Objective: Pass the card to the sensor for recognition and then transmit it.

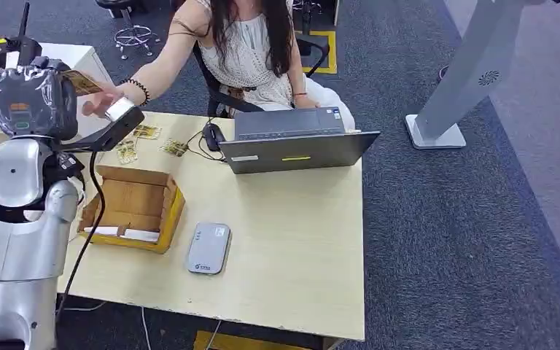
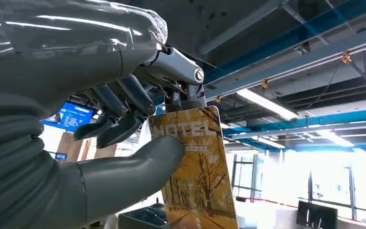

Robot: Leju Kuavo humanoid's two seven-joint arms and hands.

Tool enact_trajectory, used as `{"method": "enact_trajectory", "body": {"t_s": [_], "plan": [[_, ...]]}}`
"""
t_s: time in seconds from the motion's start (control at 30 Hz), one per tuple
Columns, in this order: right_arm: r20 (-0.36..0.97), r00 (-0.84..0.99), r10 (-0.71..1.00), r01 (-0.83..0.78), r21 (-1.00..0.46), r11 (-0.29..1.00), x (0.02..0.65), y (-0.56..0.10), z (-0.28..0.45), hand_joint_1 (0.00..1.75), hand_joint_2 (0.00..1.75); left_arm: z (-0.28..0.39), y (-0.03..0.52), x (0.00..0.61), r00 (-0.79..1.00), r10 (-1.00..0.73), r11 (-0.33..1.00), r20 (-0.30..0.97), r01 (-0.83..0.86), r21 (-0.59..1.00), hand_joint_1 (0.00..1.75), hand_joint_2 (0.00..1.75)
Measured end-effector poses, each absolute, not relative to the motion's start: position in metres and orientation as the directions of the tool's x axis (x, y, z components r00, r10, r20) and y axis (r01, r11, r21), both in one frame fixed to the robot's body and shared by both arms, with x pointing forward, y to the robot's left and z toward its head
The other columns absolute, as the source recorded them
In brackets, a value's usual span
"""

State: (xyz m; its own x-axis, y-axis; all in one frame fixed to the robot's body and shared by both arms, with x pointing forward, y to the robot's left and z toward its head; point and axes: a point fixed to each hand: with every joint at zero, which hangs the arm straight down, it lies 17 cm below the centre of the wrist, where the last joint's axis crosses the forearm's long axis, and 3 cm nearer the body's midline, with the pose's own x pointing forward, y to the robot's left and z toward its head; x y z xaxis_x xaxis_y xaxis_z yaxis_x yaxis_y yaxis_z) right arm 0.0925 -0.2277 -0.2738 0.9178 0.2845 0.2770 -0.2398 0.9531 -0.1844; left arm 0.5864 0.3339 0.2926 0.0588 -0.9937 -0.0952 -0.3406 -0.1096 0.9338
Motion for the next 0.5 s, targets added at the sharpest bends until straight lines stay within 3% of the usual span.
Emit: {"method": "enact_trajectory", "body": {"t_s": [0.17,0.2,0.3,0.33,0.5], "plan": [[0.268,0.922,0.281,-0.241,-0.173,0.955,0.0902,-0.2261,-0.2743,0.00,1.75,0.2890,0.3348,0.5869,0.064,-0.993,-0.112,-0.096,-0.335,0.935,1.75,1.75],[0.266,0.922,0.280,-0.241,-0.172,0.955,0.0899,-0.2260,-0.2744,0.00,1.75,0.2888,0.3358,0.5869,0.065,-0.993,-0.112,-0.095,-0.336,0.935,1.45,1.75],[0.266,0.922,0.280,-0.240,-0.172,0.955,0.0898,-0.2261,-0.2744,0.00,1.75,0.2868,0.3376,0.5866,0.068,-0.993,-0.111,-0.094,-0.336,0.935,1.45,1.75],[0.266,0.922,0.280,-0.240,-0.172,0.955,0.0899,-0.2261,-0.2744,0.00,1.75,0.2861,0.3376,0.5864,0.067,-0.993,-0.111,-0.094,-0.335,0.935,0.02,1.75],[0.266,0.923,0.279,-0.240,-0.173,0.955,0.0899,-0.2263,-0.2744,0.00,1.75,0.2834,0.3382,0.5856,0.070,-0.993,-0.112,-0.094,-0.335,0.936,0.00,1.75]]}}
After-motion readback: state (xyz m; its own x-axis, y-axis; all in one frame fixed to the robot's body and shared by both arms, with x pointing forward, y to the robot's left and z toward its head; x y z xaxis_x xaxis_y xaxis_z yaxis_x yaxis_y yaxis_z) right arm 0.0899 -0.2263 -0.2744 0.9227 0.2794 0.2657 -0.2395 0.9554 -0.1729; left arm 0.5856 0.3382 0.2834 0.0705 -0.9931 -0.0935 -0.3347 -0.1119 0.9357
